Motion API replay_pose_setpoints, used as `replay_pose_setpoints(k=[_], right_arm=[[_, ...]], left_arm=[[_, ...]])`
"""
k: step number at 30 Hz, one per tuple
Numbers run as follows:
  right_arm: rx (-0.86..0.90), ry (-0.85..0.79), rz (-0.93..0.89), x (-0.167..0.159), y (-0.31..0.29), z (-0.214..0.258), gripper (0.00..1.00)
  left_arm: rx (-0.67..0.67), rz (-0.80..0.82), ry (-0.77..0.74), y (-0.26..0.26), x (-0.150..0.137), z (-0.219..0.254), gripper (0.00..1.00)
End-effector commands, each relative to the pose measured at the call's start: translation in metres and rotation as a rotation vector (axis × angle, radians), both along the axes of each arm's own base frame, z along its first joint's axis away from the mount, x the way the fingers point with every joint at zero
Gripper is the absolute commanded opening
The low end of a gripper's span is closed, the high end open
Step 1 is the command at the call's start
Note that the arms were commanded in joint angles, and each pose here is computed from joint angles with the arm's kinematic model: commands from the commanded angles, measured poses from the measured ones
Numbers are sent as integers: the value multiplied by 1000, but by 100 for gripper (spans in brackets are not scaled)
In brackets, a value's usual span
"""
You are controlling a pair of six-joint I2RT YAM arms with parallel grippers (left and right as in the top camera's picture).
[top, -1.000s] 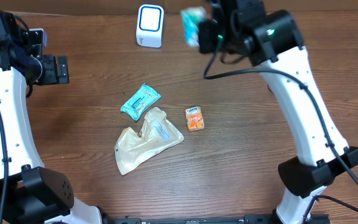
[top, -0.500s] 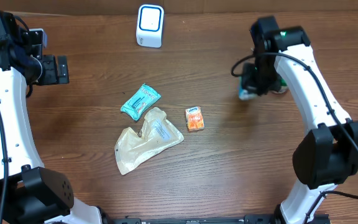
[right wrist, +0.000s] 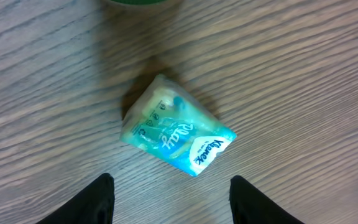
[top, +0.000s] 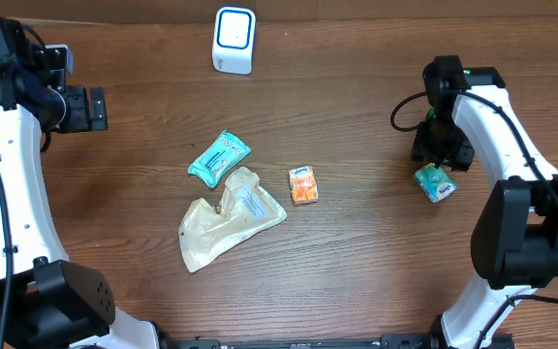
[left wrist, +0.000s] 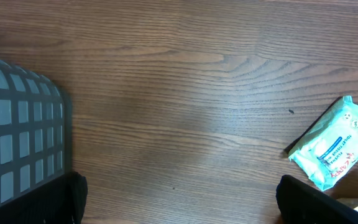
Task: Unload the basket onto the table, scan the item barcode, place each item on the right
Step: 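Carry the tissue pack right and set it down near the bottle, then move the right gripper to the orange pack and grasp it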
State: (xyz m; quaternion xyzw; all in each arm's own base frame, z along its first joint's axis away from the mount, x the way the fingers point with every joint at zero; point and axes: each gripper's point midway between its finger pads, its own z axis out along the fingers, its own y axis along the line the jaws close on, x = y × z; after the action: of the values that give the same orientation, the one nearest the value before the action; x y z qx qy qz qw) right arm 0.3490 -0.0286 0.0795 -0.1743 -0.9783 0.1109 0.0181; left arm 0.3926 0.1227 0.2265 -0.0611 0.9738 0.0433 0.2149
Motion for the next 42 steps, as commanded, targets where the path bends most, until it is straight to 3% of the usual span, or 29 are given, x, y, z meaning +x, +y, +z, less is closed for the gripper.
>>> replay_pose_setpoints(k=[1,4,6,9,12,18,25,30,39,42], right_arm=[[174,-48,19,11,31,11,46],[504,-60,42,14,96,22,43],[582,-59,103,13,122,23,44],[587,-46,192,5,156,13,52],[590,-23,252,-11,193,-5,53],[691,44,252,-35,234,-41,39],[668,128,212,-43,248,-84,31],[680,144,184,-44,248,-87,4],[839,118,247,-32,252,-41,4],[983,79,335,-28,265,-17,4]], left_arm=[[-9,12,0,-2,1,-1,100],[-9,12,0,-2,1,-1,100],[-9,12,0,-2,1,-1,100],[-9,12,0,-2,1,-1,100],[-9,12,0,-2,1,-1,100],[-9,12,0,-2,1,-1,100],[-9,12,0,-2,1,-1,100],[-9,12,0,-2,1,-1,99],[-9,11,0,-2,1,-1,100],[-9,12,0,-2,1,-1,100]])
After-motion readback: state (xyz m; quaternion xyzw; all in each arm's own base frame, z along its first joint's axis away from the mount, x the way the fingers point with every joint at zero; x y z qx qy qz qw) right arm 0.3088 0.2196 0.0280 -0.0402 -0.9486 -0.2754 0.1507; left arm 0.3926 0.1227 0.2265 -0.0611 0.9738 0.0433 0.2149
